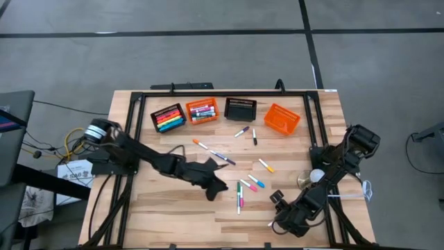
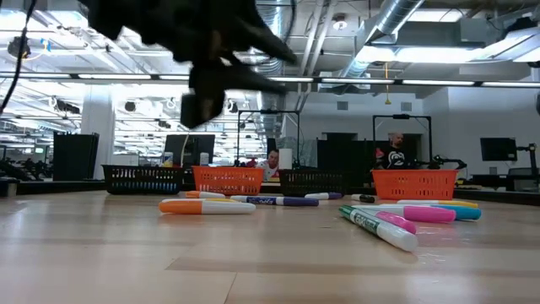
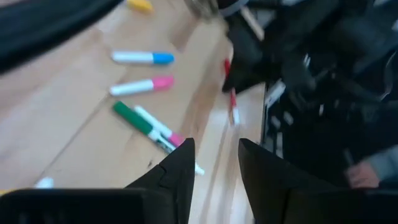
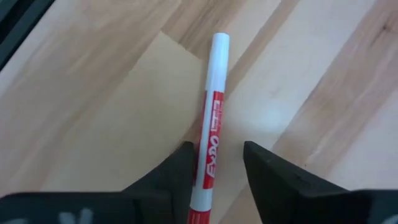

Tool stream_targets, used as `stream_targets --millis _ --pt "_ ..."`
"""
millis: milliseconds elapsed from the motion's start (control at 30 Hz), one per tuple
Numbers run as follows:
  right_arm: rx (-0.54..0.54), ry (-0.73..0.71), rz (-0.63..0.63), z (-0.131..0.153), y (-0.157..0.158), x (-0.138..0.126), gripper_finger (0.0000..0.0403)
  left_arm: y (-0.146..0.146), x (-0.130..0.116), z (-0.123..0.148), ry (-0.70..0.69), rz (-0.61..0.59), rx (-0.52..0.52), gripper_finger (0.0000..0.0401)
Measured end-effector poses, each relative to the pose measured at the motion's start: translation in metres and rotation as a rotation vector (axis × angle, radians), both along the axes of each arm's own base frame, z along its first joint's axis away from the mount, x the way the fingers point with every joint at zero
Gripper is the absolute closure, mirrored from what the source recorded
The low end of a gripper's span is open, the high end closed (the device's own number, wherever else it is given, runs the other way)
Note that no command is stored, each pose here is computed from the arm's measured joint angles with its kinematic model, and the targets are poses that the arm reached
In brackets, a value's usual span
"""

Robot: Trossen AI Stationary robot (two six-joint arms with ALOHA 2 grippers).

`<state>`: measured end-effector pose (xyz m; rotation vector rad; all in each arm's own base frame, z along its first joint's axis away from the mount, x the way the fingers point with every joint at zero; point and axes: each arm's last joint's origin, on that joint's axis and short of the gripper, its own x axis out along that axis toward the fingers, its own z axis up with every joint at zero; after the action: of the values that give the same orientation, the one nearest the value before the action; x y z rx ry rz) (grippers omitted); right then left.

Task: Pick & Place Markers
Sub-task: Put the small red marker pen into the right black bin

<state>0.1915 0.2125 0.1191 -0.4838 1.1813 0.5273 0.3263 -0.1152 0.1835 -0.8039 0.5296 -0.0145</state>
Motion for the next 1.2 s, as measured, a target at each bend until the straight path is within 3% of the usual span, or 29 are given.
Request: stream_targets --millis 200,467,700,1000,1200 --pt "0.011 0.002 -0.036 0.000 -0.001 0.001 0.0297 0.001 0.011 -0.021 0.073 -0.048 -0.008 0.0280" --pt "0.016 0.005 -0.065 0.000 -0.006 0.007 0.0335 0.004 -0.001 0.002 0.095 -0.073 0.003 0.0280" --pt "0.036 0.023 -0.098 0.000 -0.014 0.015 0.0380 0.020 -0.040 0.018 0.271 0.016 0.095 0.0280" --pt "0.091 0.038 -0.251 0.008 -0.016 0.027 0.0367 0.039 -0.096 0.029 0.266 0.168 0.102 0.0280" --pt "0.085 -0.024 -0.312 0.015 -0.022 0.044 0.0385 0.048 -0.126 0.023 0.261 0.228 0.049 0.0280"
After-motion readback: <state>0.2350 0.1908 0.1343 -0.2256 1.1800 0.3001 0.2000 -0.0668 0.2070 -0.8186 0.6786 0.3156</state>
